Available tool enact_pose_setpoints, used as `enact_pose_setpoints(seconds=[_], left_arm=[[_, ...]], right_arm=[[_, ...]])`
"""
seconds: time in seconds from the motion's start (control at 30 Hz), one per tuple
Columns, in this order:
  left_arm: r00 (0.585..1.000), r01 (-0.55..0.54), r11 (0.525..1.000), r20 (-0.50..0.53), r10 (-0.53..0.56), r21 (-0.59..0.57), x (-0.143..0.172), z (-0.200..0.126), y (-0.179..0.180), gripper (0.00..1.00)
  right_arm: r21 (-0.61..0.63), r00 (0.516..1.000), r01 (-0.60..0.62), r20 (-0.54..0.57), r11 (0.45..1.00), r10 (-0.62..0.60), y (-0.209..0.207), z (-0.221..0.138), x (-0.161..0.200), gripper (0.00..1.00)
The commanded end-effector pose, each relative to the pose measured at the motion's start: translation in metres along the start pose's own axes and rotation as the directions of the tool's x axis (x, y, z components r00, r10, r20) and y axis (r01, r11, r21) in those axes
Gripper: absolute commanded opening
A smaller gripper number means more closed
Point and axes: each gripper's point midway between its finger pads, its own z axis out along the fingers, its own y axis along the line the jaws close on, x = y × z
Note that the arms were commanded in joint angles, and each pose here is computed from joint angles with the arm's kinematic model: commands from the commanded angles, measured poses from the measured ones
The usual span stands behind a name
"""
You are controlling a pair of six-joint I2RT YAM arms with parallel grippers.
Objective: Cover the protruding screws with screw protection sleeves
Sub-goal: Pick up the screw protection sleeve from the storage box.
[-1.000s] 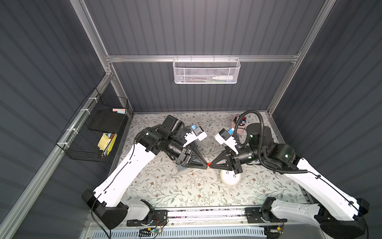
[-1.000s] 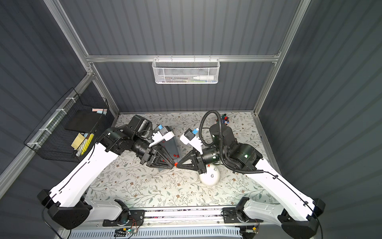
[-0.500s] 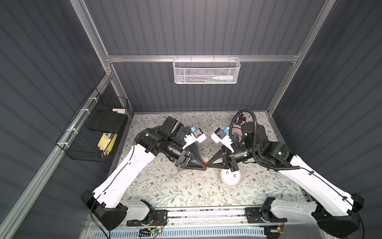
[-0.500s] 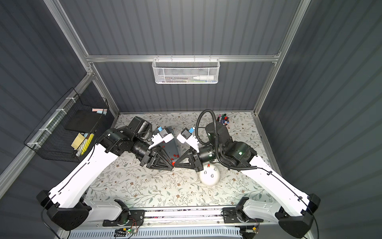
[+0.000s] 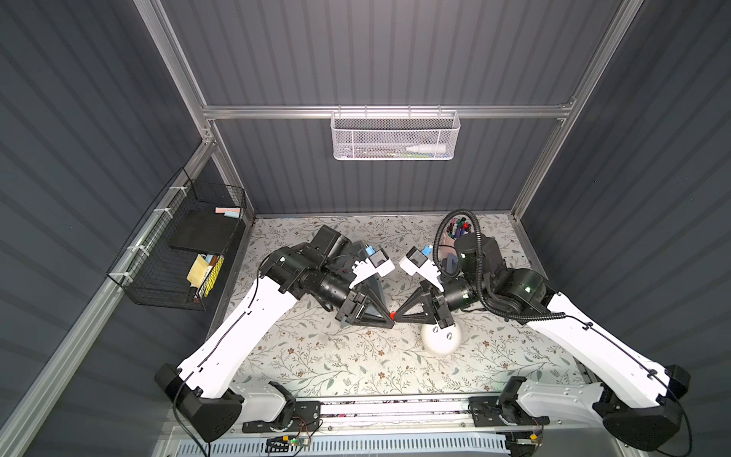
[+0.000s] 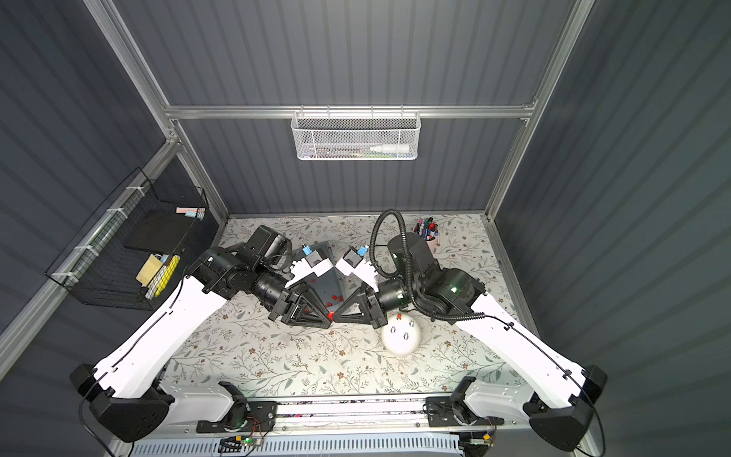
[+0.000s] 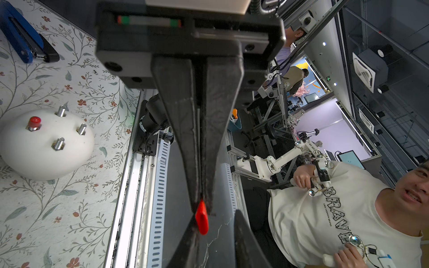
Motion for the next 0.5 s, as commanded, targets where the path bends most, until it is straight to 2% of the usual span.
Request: enact_pose_setpoints(seconds=[0.0, 0.2, 0.47], left_arm=[[0.998, -0.066, 0.998, 0.011, 0.066, 0.017, 0.0011, -0.0006, -0.0101, 0.25], [0.998, -0.067, 0.997, 0.017, 0.067, 0.023, 0.0012, -0.0001, -0.0095, 0.22], [0.998, -0.060, 0.998, 0.027, 0.059, 0.027, -0.0035, 0.0012, -0.0052, 0.14]], right_arm=[[-0.013, 1.000, 0.003, -0.020, 1.000, -0.004, 0.0049, -0.0014, 0.0013, 0.00], [-0.020, 1.000, -0.002, -0.028, 1.000, 0.002, 0.0081, -0.0033, 0.0048, 0.00], [-0.017, 0.999, -0.014, -0.034, 1.000, 0.014, 0.0068, -0.0032, 0.0082, 0.00]])
